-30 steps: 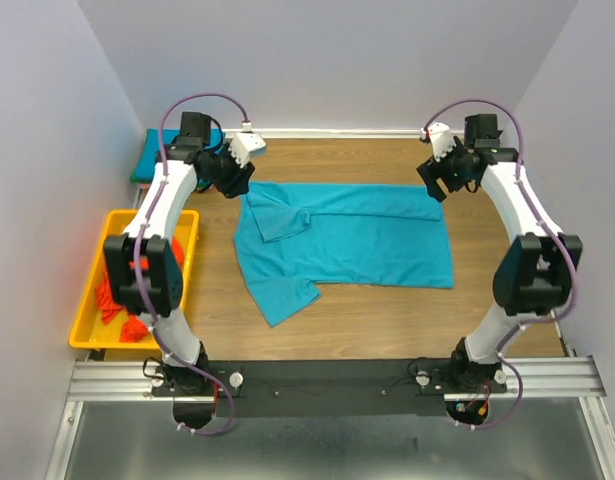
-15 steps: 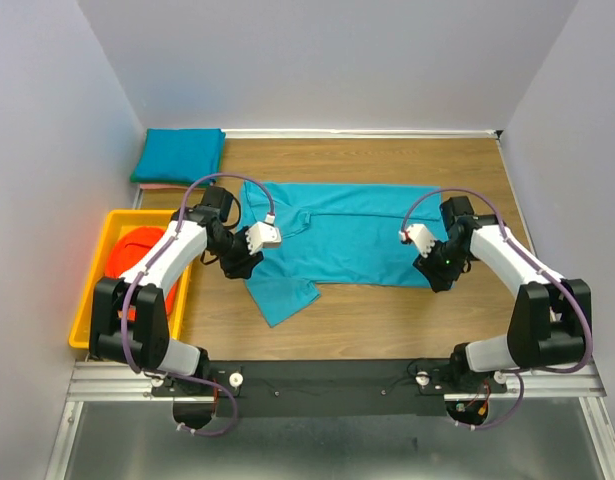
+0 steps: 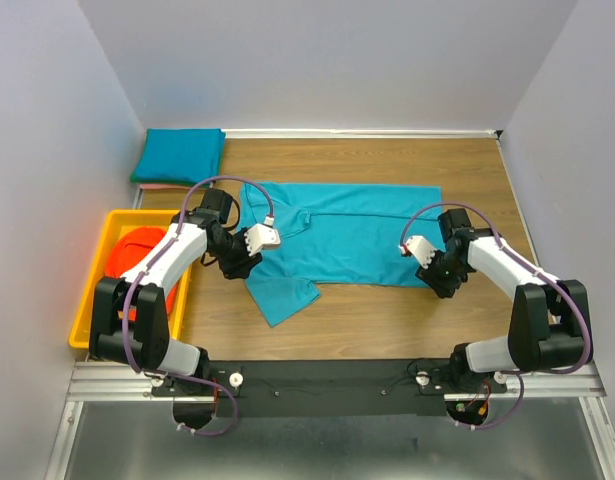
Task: Fold and stack the t-shirts
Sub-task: Fold the tshirt
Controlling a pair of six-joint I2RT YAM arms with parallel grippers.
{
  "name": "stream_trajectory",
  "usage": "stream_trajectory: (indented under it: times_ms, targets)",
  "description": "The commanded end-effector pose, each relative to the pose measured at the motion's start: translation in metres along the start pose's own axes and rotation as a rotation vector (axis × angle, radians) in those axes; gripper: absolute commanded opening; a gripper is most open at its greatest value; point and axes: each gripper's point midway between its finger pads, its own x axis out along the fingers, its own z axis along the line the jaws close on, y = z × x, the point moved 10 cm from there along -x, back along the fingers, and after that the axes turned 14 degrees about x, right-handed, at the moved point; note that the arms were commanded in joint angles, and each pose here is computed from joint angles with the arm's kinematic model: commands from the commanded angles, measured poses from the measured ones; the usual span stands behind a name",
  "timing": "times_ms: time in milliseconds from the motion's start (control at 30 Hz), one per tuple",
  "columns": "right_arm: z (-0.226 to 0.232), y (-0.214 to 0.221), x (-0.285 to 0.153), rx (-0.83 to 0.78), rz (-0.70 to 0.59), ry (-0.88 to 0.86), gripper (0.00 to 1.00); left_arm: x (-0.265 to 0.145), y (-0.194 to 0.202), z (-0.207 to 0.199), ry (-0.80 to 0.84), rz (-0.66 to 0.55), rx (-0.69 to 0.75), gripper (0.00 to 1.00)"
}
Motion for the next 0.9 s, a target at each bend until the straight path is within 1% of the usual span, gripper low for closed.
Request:
stream_trajectory:
  times_ms: [0,200,400,567,700,867]
  targets:
    - [-0.007,-0.005,0.003,-0.028,-0.027,0.066,0.46,-0.002,0.0,0.0,-0.026,0.011,0.029,0.51]
    - [-0.008,-0.009,-0.007,-0.037,-0.053,0.082,0.45,-0.003,0.001,-0.002,-0.022,0.019,0.034,0.51]
    - [-0.01,-0.009,0.0,-0.054,-0.029,0.062,0.44,-0.002,0.001,0.0,-0.022,0.017,0.033,0.51]
    - [-0.012,-0.021,-0.013,-0.06,-0.081,0.076,0.42,-0.001,0.002,-0.001,-0.02,0.021,0.03,0.51]
    - [-0.013,-0.028,-0.022,-0.071,-0.098,0.075,0.42,0.0,0.001,0.0,-0.017,0.016,0.024,0.5]
    - [-0.013,-0.026,-0.016,-0.081,-0.066,0.066,0.42,0.001,0.001,0.002,-0.018,0.019,0.024,0.5]
